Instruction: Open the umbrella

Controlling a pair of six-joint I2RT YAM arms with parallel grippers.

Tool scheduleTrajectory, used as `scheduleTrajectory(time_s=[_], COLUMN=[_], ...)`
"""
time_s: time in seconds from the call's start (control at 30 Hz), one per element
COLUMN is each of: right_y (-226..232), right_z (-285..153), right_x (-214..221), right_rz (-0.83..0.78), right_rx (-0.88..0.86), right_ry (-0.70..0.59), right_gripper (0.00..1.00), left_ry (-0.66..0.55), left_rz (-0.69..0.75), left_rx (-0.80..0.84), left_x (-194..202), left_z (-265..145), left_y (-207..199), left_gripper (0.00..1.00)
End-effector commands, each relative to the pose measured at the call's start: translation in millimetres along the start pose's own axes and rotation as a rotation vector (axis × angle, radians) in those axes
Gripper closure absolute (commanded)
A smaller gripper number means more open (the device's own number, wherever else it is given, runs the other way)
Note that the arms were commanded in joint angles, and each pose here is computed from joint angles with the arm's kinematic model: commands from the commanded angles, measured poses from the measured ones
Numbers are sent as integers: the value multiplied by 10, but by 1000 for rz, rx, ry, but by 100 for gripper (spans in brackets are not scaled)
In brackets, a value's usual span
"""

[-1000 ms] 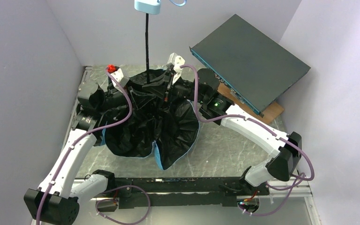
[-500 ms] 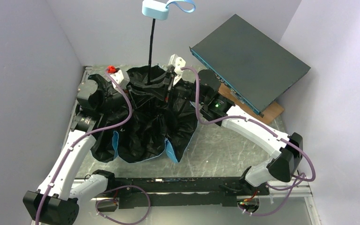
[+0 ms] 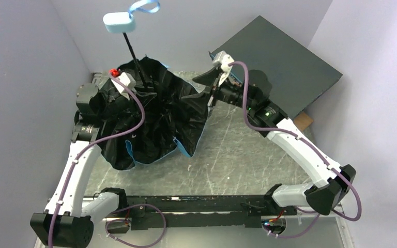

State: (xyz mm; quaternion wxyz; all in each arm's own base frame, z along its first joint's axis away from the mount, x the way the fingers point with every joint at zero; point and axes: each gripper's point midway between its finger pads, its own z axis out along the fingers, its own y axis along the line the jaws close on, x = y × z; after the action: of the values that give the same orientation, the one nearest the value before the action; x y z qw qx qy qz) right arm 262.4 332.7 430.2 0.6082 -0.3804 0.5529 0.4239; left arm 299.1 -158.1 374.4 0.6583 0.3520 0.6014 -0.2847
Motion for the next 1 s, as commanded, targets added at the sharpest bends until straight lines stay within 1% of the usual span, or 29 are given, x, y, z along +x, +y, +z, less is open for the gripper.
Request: scheduleTrajectory(time_s=[0.0, 0.07, 0.17, 0.2, 0.3, 0.37, 0.43, 0.5, 0.57, 0.63, 0.67, 0.7, 0.77, 0.83, 0.97], right_y=[-224, -303, -271, -249, -159, -143, -136, -92, -50, 13, 57, 110, 236, 327, 366], right_z=[-253, -312, -327, -329, -299, -284, -275, -297, -362, -415, -451, -450, -335, -189, 81], right_x=[109, 65, 57, 103, 473, 508, 393, 271, 136, -192, -304, -387, -546, -753, -1111], right_rz=[139, 180, 234, 250, 311, 315, 262, 185, 106, -32, -78, -114, -172, -189, -173], right_rx=[64, 80, 48, 40, -5, -28, -46, -76, -76, -74, -65, -61, -83, -110, -128], right_ry=[103, 126, 172, 192, 304, 327, 296, 251, 176, -21, -99, -155, -196, -239, -332], right_gripper=[14, 14, 14, 15, 15, 12, 6, 4, 2, 0, 0, 0, 0, 0, 1], left_ry=[-59, -31, 32, 50, 95, 120, 119, 124, 119, 101, 89, 80, 69, 69, 82], left_rz=[387, 499, 651, 694, 802, 831, 797, 697, 577, 463, 412, 368, 278, 213, 150], left_rx=[-2, -19, -44, -57, -94, -109, -120, -93, -46, 9, 50, 77, 106, 138, 171], left_x=[-528, -519, -464, -456, -415, -363, -370, -322, -296, -279, -270, -267, -258, -215, -98], left_z=[-86, -119, -160, -167, -176, -174, -171, -137, -99, -53, -30, -13, 20, 48, 95], left_y=[34, 81, 176, 217, 335, 386, 399, 354, 257, 137, 55, 0, -67, -123, -202], left_gripper=[100, 100, 100, 100, 100, 100, 100, 100, 100, 100, 100, 100, 100, 100, 100])
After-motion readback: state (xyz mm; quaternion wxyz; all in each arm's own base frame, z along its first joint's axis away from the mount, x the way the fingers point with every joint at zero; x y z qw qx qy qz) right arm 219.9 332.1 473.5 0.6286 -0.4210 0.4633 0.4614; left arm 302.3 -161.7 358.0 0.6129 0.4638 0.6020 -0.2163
